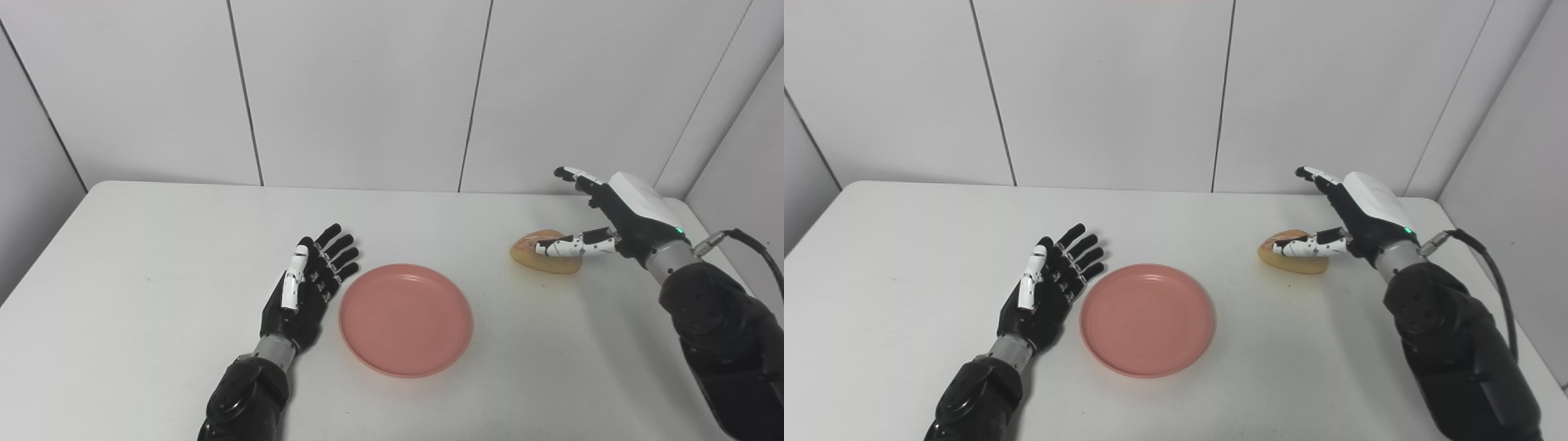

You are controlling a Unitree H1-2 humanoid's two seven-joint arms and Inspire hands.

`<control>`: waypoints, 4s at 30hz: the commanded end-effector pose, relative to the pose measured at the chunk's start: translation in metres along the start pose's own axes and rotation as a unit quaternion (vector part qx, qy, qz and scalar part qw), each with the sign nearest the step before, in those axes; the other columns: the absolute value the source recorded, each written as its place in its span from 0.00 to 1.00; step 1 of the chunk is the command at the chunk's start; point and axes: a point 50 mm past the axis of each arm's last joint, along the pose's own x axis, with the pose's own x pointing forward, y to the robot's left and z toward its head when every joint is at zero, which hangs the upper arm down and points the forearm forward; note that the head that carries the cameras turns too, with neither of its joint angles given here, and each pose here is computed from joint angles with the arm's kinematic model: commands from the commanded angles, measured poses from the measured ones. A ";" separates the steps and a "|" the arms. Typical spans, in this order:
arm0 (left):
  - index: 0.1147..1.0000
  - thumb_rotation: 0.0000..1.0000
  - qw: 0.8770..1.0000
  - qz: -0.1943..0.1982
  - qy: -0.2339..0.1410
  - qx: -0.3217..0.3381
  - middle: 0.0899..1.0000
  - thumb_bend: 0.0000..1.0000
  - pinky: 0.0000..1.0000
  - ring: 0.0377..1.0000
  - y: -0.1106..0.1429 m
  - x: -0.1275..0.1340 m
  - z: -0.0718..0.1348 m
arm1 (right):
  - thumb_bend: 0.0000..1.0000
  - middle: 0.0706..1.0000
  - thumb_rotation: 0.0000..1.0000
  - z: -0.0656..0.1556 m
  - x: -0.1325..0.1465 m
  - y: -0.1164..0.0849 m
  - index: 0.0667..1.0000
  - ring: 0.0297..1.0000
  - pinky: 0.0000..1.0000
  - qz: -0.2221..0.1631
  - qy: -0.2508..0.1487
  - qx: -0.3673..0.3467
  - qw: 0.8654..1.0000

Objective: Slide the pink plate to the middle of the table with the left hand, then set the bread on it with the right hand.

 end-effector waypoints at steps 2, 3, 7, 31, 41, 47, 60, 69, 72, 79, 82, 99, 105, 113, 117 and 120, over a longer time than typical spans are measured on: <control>0.83 1.00 1.000 0.008 0.017 -0.005 0.85 0.34 0.87 0.85 0.006 -0.004 -0.007 | 1.00 0.90 0.41 0.008 0.010 -0.025 0.88 0.89 0.81 -0.021 0.004 -0.010 1.000; 0.83 1.00 1.000 0.007 0.017 -0.006 0.85 0.34 0.87 0.85 0.006 -0.005 -0.007 | 1.00 0.91 0.40 0.009 0.012 -0.024 0.88 0.89 0.81 -0.019 0.005 -0.010 1.000; 0.83 1.00 1.000 0.006 0.017 -0.007 0.85 0.34 0.88 0.86 0.008 -0.004 -0.007 | 1.00 0.91 0.38 0.007 0.025 -0.020 0.89 0.89 0.81 -0.008 0.019 -0.011 1.000; 0.83 1.00 1.000 0.007 0.015 -0.004 0.84 0.34 0.87 0.85 0.012 -0.006 -0.008 | 0.98 0.89 0.35 -0.015 0.060 0.005 0.90 0.86 0.78 0.023 0.075 0.003 0.997; 0.83 1.00 1.000 0.005 0.015 -0.005 0.85 0.34 0.88 0.85 0.012 -0.007 -0.008 | 0.97 0.87 0.32 -0.019 0.071 0.012 0.89 0.82 0.71 0.029 0.082 0.013 0.996; 0.83 1.00 1.000 0.005 0.015 -0.007 0.85 0.34 0.88 0.86 0.013 -0.007 -0.009 | 0.98 0.87 0.33 -0.023 0.078 0.016 0.88 0.83 0.76 0.031 0.087 0.017 0.996; 0.83 1.00 1.000 0.005 0.016 -0.003 0.85 0.35 0.88 0.85 0.013 -0.009 -0.009 | 0.98 0.89 0.35 -0.026 0.095 0.021 0.89 0.85 0.78 0.045 0.109 0.016 0.993; 0.83 1.00 1.000 0.004 0.017 -0.005 0.84 0.35 0.87 0.85 0.013 -0.009 -0.010 | 0.98 0.89 0.35 -0.030 0.103 0.024 0.89 0.85 0.78 0.054 0.123 0.012 0.991; 0.83 1.00 1.000 0.004 0.019 -0.005 0.84 0.34 0.87 0.85 0.012 -0.010 -0.010 | 0.98 0.88 0.35 -0.031 0.104 0.025 0.88 0.84 0.77 0.053 0.124 0.015 0.991; 0.83 1.00 1.000 0.004 0.019 -0.006 0.84 0.35 0.87 0.85 0.012 -0.010 -0.010 | 0.98 0.87 0.34 -0.031 0.108 0.030 0.86 0.85 0.78 0.058 0.123 0.018 0.991; 0.83 1.00 1.000 0.003 0.020 -0.006 0.84 0.35 0.88 0.85 0.012 -0.010 -0.010 | 0.97 0.87 0.34 -0.031 0.109 0.032 0.85 0.84 0.79 0.063 0.120 0.019 0.991; 0.83 1.00 1.000 -0.003 0.023 -0.002 0.85 0.35 0.87 0.85 0.010 -0.013 -0.010 | 0.92 0.74 0.30 -0.031 0.112 0.046 0.74 0.71 0.66 0.089 0.135 -0.004 0.987; 0.83 1.00 1.000 -0.004 0.023 -0.001 0.85 0.36 0.88 0.86 0.011 -0.013 -0.010 | 0.88 0.68 0.29 -0.033 0.112 0.049 0.66 0.66 0.64 0.089 0.140 -0.020 0.986; 0.83 1.00 1.000 -0.003 0.023 0.000 0.85 0.36 0.87 0.85 0.011 -0.013 -0.011 | 0.78 0.53 0.19 -0.033 0.112 0.049 0.56 0.51 0.51 0.085 0.149 -0.021 0.985; 0.83 1.00 1.000 -0.004 0.023 -0.002 0.85 0.35 0.88 0.86 0.011 -0.013 -0.011 | 0.53 0.48 0.14 -0.033 0.110 0.049 0.46 0.44 0.43 0.079 0.151 -0.020 0.985; 0.83 1.00 1.000 -0.005 0.023 -0.002 0.85 0.35 0.88 0.86 0.011 -0.014 -0.011 | 0.52 0.47 0.14 -0.034 0.109 0.048 0.45 0.43 0.41 0.076 0.147 -0.022 0.986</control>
